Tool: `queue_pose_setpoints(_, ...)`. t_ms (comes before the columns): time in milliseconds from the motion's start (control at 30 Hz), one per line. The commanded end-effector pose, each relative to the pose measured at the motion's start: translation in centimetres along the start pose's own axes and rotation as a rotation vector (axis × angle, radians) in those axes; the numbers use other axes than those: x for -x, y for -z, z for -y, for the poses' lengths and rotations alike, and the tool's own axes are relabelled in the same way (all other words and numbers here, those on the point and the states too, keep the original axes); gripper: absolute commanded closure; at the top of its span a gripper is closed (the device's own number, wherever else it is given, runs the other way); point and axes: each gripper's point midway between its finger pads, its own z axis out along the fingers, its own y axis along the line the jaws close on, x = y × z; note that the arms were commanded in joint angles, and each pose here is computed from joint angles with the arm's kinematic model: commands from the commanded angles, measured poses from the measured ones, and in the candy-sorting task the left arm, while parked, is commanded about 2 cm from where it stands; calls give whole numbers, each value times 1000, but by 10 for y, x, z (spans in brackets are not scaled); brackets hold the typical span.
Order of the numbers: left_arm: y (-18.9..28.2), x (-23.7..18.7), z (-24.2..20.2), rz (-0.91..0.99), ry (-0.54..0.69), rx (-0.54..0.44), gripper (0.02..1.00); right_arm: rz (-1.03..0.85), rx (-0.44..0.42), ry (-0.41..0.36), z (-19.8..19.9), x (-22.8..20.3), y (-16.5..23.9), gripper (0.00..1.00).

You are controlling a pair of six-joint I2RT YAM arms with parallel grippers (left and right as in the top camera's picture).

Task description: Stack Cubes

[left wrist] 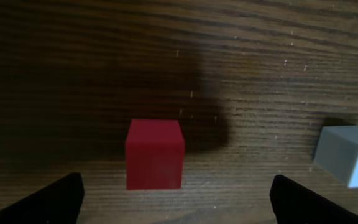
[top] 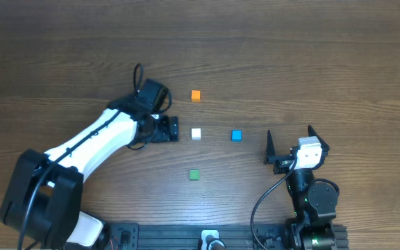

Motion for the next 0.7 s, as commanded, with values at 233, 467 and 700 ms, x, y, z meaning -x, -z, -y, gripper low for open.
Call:
queue_pose_setpoints(233,-2,9,-9,51,-2,93,69,-9,15,0,-2,-3,0,7)
queue_pose_setpoints(467,-11,12,-13,50,-8,113,106,-9,15,0,-2,-3,0,7)
queue_pose_setpoints(700,-16,16,-15,53,2,114,128,-9,15,0,-2,-3,0,9)
